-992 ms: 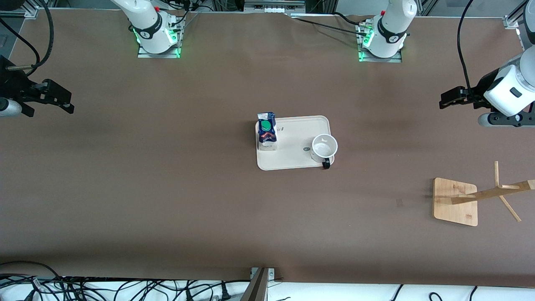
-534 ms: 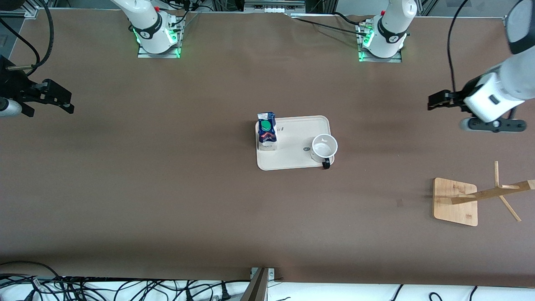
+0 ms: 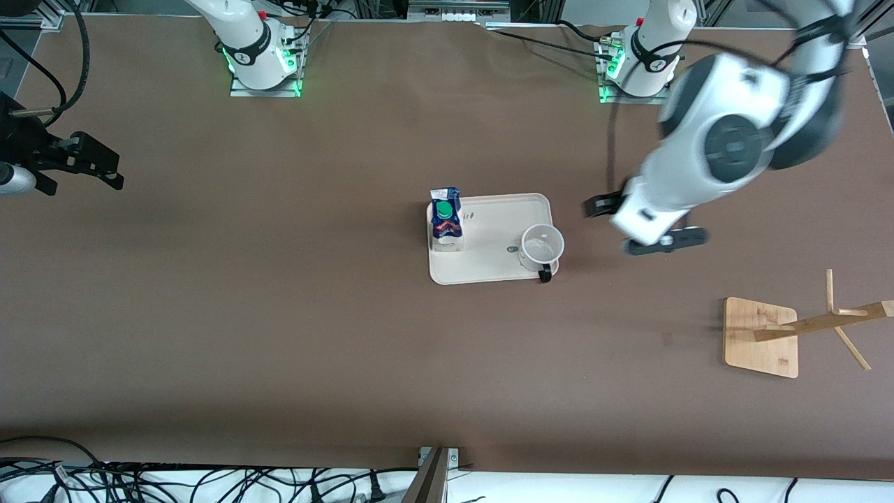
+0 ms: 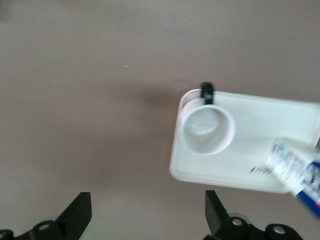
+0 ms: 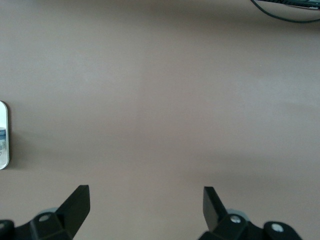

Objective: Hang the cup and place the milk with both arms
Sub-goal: 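Lower the left gripper onto the mug rim and close it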

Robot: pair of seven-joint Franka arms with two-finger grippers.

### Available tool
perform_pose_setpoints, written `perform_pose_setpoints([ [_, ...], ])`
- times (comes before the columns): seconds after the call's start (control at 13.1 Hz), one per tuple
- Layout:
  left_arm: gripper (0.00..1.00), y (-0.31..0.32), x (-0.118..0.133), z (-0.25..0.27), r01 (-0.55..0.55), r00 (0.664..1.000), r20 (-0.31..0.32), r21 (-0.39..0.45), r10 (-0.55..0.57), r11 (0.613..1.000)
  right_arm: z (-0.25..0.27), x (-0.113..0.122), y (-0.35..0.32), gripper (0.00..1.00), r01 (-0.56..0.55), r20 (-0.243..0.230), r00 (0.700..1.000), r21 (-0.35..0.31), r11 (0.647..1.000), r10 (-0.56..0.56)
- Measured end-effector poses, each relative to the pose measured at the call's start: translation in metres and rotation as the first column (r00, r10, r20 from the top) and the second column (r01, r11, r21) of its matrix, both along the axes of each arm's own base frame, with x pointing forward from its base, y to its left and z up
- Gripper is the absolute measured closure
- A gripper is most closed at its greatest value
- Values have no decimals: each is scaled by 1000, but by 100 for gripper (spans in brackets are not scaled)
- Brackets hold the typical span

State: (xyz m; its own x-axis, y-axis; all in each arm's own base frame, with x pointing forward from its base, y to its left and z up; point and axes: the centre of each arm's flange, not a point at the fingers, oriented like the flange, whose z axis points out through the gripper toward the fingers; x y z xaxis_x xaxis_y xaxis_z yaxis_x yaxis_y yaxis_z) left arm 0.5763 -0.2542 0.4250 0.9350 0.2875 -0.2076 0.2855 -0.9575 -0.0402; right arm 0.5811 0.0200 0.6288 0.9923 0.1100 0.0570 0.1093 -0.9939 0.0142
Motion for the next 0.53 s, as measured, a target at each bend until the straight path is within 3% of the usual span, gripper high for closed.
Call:
perform_pose_setpoints([
  [0.31,0,-103,-15,-98,-162,986,34,11,162,987,0,0,0,0,0,1,1000,0,1000,0],
  [0.53,32,-118,-23,-161,-123,992,38,93,120,988,0,0,0,0,0,1,1000,0,1000,0],
])
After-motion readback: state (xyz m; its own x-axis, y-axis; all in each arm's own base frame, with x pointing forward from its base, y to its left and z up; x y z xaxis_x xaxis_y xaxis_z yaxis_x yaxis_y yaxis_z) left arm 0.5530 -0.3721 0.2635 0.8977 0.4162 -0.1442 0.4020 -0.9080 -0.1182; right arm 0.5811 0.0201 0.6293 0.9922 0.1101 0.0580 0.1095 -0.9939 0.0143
